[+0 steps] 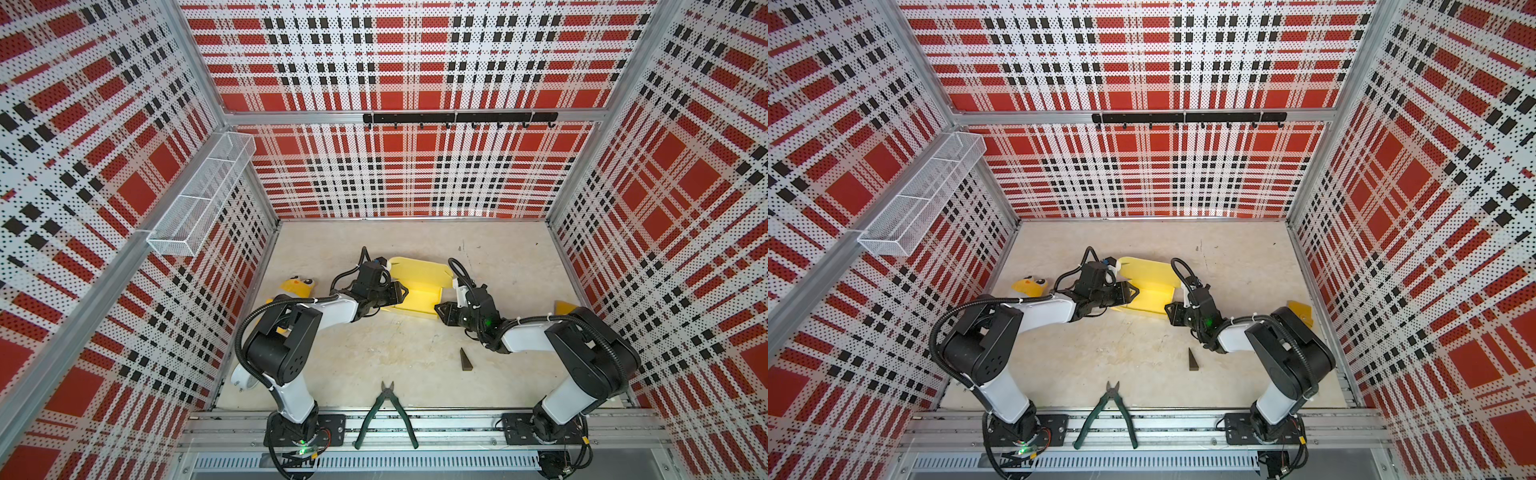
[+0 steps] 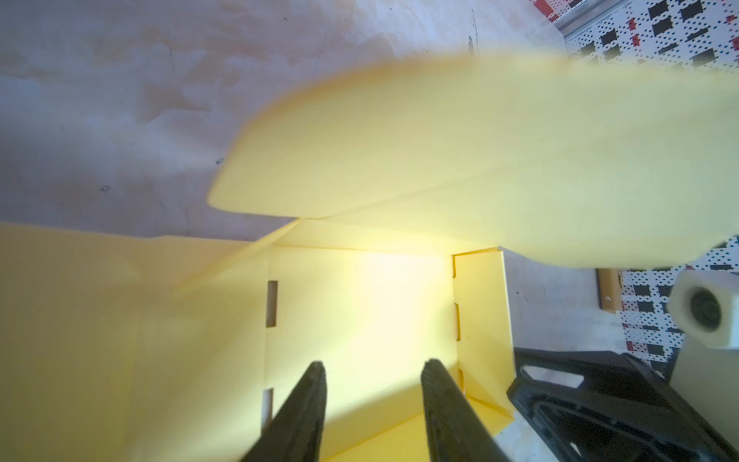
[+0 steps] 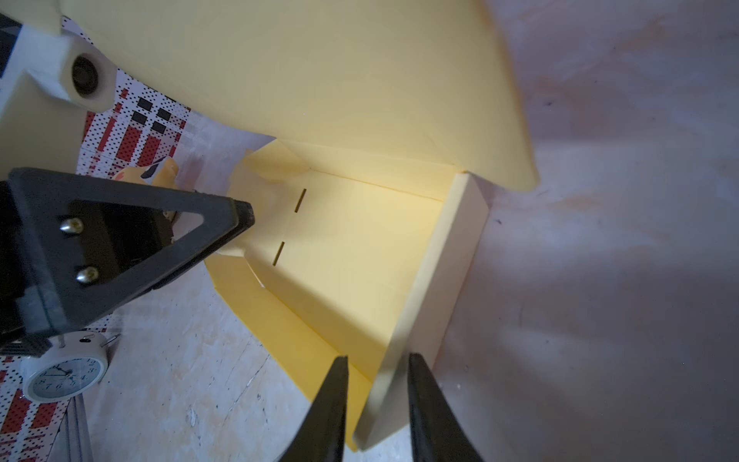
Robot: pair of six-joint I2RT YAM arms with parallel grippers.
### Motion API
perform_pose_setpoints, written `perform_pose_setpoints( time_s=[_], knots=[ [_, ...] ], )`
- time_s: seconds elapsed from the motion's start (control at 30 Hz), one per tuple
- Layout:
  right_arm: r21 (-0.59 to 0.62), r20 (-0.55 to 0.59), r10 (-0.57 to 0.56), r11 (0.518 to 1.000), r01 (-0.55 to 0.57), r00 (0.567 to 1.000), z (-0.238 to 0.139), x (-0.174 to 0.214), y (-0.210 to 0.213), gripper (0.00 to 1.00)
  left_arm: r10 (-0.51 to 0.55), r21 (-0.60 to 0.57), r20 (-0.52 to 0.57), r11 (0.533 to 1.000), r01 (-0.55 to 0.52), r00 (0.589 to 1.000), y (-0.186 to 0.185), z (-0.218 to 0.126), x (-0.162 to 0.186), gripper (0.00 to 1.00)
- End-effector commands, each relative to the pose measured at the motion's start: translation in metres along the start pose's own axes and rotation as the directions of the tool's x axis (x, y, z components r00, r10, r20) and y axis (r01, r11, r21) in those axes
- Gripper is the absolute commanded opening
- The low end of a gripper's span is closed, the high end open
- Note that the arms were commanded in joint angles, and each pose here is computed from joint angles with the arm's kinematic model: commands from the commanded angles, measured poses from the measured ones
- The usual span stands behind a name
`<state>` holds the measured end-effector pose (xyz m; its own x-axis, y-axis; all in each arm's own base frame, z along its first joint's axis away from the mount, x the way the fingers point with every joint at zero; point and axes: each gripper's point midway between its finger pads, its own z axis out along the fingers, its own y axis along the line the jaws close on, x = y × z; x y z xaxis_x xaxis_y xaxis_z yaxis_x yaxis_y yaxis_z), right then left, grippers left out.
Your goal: Fold the paper box
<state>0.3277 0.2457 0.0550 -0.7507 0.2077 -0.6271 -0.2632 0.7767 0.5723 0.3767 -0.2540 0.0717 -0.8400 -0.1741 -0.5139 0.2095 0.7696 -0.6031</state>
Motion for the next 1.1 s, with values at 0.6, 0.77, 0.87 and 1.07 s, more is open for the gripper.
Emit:
perform_pose_setpoints(
  time_s=[0.6,0.77,0.87,1.07],
  knots=[
    [0.106,0.059,-0.014,0.994,0.008,0.998,-0.004,-0.034,-0.011,0.31,-0.053,-0.067,0.03,0.996,0.055,0.998,0.024,-0.061,-0.005,0.58],
    [0.117,0.049,-0.012,0.993,0.006,0.999,0.003,-0.034,-0.013,0.3,-0.055,-0.033,-0.004,0.998,0.055,0.998,0.009,-0.056,0.004,0.58],
    [0.133,0.042,-0.018,0.991,0.012,0.999,0.004,-0.034,-0.016,0.3,-0.071,-0.057,-0.023,0.996,0.07,0.997,0.013,-0.055,0.009,0.58],
    [0.161,0.03,-0.02,0.987,0.015,0.999,0.009,-0.033,-0.022,0.29,-0.096,-0.095,-0.032,0.991,0.092,0.995,0.023,-0.055,0.016,0.58]
  ],
)
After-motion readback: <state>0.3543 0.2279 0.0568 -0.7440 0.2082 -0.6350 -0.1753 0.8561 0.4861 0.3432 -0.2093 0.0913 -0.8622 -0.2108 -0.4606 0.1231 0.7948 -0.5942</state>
